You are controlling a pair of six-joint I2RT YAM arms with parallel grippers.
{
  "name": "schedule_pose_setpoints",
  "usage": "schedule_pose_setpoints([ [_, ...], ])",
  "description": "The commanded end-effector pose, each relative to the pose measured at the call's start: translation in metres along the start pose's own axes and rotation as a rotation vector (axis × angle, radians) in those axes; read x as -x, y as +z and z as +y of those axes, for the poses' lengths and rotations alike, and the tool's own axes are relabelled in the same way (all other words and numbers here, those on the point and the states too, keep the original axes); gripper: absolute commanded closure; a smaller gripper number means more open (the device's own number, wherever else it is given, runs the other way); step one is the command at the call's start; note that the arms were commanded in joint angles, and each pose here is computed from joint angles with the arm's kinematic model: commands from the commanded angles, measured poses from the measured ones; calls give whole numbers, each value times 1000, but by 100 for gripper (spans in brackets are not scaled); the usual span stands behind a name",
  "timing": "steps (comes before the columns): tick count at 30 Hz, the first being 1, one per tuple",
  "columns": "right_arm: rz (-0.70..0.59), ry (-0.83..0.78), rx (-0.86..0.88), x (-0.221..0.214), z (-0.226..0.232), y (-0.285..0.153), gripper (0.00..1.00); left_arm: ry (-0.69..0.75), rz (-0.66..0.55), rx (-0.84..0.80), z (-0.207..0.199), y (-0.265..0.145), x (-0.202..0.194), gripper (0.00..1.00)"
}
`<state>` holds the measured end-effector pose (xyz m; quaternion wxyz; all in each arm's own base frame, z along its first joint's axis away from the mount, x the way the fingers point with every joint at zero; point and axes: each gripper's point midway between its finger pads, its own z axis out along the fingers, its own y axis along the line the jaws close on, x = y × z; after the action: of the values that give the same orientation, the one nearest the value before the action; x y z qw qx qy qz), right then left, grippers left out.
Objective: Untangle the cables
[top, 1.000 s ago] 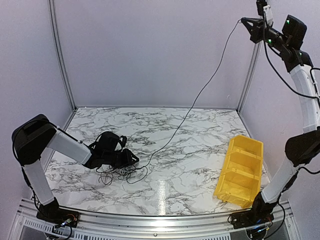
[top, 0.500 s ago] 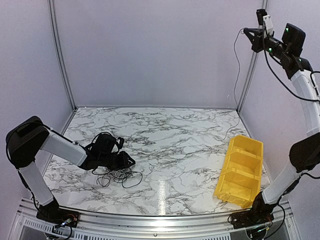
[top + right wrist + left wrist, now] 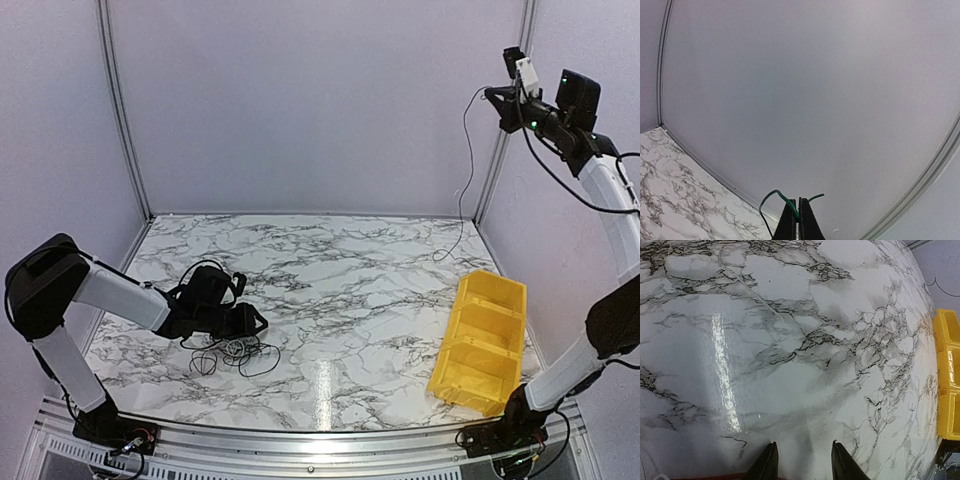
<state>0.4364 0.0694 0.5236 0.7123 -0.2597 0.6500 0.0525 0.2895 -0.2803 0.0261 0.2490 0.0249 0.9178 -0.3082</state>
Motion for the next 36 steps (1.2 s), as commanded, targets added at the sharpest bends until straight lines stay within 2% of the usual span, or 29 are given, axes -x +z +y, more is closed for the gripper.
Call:
schedule_pose_setpoints([
  [1,-76,-99,-142,52,-20,-32,100,12,12,54,8,-4,0,60],
  [9,-138,-205,-207,98,-27,-60,100,11,5,60,8,-4,2,59],
  [16,-140,-296,-283,119,-31,-87,100,-4,11,77,11,-1,2,58],
  [28,-123,-423,-549,146,-57,-137,100,4,11,66,6,-1,5,58],
  [36,-168,-469,-707,174,-72,-169,100,3,10,48,0,1,9,58],
])
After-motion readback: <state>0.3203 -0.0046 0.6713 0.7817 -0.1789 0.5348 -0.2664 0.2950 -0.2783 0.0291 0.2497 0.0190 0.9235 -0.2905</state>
